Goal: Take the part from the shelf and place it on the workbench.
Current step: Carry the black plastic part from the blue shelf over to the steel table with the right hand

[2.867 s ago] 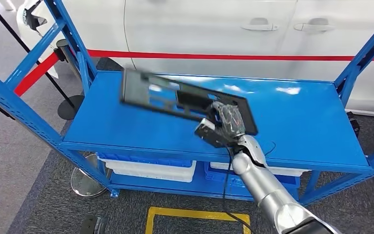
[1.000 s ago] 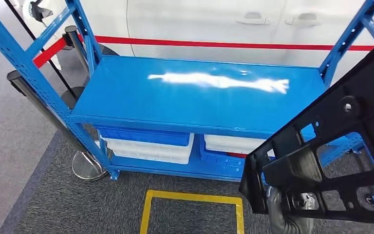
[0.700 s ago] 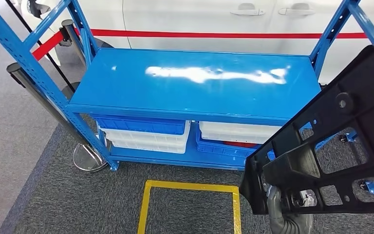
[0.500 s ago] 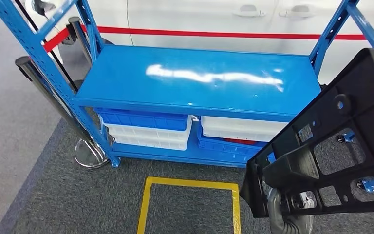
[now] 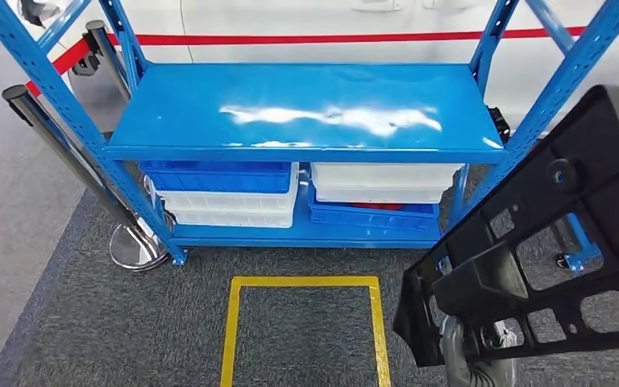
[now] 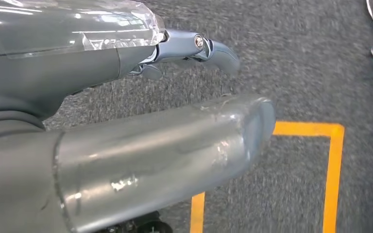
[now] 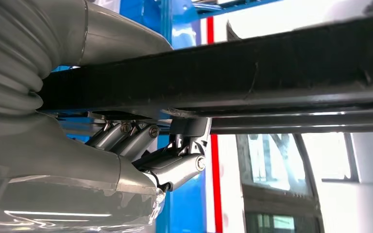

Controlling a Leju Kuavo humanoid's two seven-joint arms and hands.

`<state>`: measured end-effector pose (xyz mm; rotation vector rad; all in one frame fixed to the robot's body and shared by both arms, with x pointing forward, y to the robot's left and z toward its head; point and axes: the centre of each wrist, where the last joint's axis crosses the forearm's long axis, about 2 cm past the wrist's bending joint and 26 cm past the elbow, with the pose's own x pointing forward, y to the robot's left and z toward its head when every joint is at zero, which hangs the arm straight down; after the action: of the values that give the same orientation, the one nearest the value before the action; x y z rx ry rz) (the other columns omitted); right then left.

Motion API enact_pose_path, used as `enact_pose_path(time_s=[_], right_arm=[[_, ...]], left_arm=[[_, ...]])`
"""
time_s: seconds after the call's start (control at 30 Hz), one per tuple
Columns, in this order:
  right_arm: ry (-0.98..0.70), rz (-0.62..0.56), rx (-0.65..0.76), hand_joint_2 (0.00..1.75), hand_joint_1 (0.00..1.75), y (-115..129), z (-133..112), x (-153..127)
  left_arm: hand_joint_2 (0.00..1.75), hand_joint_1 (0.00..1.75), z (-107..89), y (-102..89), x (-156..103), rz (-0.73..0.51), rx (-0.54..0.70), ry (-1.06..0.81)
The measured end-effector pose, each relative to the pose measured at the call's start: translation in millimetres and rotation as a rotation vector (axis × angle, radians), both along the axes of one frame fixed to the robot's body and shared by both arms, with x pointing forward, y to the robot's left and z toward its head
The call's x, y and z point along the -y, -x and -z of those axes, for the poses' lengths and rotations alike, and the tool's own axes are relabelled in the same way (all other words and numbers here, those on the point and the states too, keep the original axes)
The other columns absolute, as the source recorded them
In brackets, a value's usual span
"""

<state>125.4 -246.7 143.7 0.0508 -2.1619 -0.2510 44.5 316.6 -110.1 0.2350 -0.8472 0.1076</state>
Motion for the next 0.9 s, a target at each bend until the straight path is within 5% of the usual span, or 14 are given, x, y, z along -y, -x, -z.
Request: enact_pose_path(time_s=[0.9], right_arm=[[-0.022,0.001,-0.020,1.75,1.75,3.2,0.7,-0.3]], left_arm=[[0.00,0.00,-0.4,-2.8,1.7,0.001,-0.008,-0.003]])
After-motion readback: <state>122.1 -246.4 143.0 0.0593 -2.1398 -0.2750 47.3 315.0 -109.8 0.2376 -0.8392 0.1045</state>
